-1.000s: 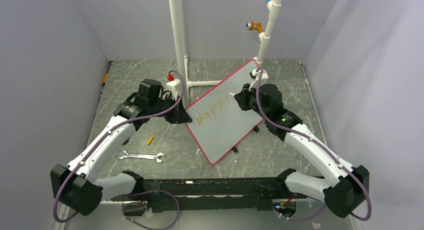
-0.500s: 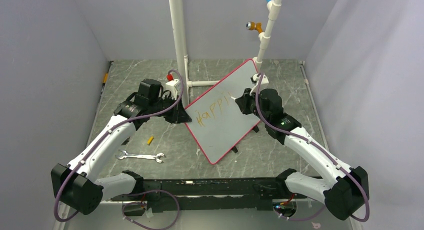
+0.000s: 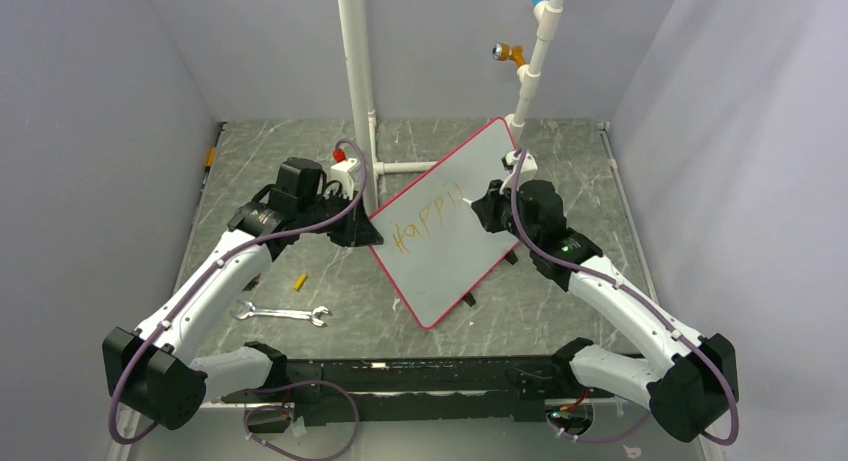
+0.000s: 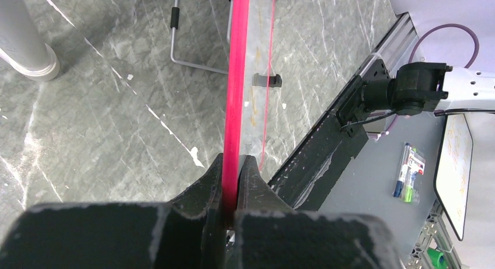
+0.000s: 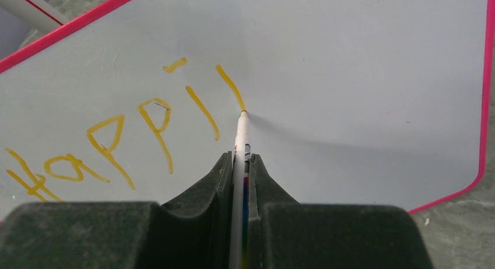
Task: Write a sentence on the whiteboard
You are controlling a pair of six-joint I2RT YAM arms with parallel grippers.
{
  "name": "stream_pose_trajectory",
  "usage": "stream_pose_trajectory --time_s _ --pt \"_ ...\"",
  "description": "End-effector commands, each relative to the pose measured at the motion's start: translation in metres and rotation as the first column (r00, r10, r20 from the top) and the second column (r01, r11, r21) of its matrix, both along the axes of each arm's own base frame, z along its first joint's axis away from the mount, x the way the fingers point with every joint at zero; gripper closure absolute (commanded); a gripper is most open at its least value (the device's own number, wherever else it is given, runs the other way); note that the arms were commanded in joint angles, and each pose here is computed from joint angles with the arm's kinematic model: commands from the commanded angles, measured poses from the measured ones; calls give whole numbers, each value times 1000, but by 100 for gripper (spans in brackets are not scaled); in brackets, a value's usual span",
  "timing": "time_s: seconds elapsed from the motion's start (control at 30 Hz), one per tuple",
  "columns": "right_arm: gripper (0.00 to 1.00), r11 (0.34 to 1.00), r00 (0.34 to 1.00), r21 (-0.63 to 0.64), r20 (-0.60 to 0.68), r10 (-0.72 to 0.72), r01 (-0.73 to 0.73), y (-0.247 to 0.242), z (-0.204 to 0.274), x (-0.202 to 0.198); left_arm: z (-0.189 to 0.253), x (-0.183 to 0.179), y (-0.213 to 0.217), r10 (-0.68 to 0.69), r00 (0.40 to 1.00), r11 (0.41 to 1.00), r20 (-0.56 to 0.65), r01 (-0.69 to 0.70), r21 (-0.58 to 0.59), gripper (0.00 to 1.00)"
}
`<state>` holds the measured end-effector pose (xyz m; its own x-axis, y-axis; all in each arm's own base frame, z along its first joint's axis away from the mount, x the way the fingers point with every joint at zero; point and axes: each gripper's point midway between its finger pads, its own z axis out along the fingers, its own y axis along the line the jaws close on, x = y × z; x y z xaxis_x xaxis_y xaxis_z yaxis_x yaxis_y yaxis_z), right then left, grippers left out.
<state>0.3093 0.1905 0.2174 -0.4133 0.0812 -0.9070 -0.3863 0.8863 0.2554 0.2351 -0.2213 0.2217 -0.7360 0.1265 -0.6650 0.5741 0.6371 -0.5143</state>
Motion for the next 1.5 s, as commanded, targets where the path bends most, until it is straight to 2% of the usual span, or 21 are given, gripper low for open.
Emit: stream_pose_trajectory --time_s 0.0,0.43,0.8,1.47 --pt "100 999 999 30 37 22 -23 11 23 9 -10 46 33 39 966 970 256 -98 221 100" --pt "100 1000 997 15 73 17 -18 17 42 29 -8 45 33 37 965 972 261 -96 216 100" --pt "100 1000 998 -25 60 -16 18 9 37 39 -8 45 34 39 964 971 263 -99 219 100" --pt "100 999 1000 -41 -21 -5 4 -2 6 18 -7 44 33 38 963 971 268 -99 219 100"
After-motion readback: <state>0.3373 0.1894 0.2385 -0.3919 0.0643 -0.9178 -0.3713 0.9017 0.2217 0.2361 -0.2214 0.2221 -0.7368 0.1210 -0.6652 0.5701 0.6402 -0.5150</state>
